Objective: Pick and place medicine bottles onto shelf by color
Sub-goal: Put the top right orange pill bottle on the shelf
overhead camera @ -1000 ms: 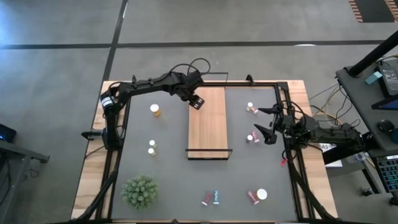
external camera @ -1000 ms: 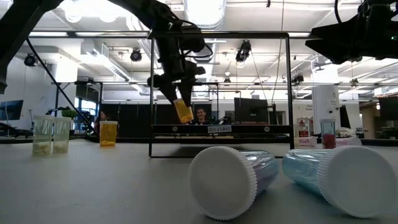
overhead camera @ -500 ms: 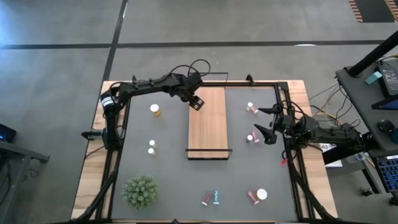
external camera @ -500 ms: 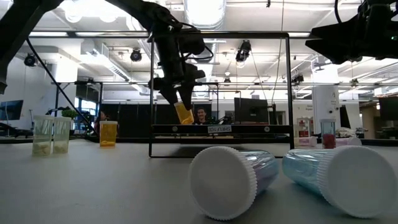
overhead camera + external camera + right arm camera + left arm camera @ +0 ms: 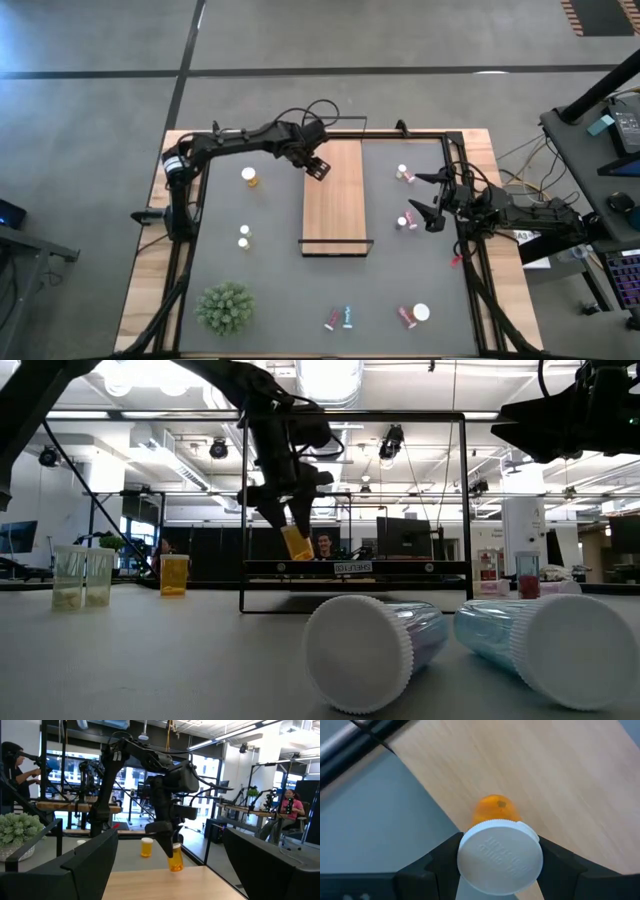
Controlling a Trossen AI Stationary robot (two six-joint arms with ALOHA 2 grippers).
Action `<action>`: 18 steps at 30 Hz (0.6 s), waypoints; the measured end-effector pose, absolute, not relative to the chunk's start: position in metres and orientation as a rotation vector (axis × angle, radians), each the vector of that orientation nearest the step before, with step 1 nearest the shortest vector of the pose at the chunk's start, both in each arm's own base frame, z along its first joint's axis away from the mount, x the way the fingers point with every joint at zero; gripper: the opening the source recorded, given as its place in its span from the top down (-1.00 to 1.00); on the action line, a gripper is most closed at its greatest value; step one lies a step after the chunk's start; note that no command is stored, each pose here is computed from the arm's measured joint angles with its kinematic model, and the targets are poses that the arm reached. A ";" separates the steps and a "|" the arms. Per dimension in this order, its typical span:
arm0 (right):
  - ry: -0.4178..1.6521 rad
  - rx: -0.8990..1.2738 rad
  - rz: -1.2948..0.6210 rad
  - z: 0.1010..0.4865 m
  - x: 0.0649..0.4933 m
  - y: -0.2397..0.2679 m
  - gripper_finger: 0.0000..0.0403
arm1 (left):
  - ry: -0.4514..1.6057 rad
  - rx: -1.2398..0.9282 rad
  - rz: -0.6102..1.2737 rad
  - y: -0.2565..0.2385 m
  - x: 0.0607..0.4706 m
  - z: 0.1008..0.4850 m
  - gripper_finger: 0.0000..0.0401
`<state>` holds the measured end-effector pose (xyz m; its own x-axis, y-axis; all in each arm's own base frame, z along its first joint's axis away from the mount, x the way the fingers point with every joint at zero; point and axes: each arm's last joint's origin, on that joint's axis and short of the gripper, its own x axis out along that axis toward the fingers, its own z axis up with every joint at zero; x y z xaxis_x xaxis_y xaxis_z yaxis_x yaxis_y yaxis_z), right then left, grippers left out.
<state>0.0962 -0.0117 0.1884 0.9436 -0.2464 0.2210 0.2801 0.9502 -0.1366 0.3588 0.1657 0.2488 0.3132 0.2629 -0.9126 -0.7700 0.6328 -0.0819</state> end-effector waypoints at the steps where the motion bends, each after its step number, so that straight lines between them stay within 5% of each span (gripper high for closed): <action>1: -0.203 -0.168 -0.270 0.188 0.096 -0.012 -0.74 | 1.047 -0.585 0.739 0.165 0.358 0.248 0.04; 18: -0.203 -0.168 -0.270 0.188 0.096 -0.012 -0.74 | 1.056 -0.656 0.768 0.159 0.357 0.238 0.04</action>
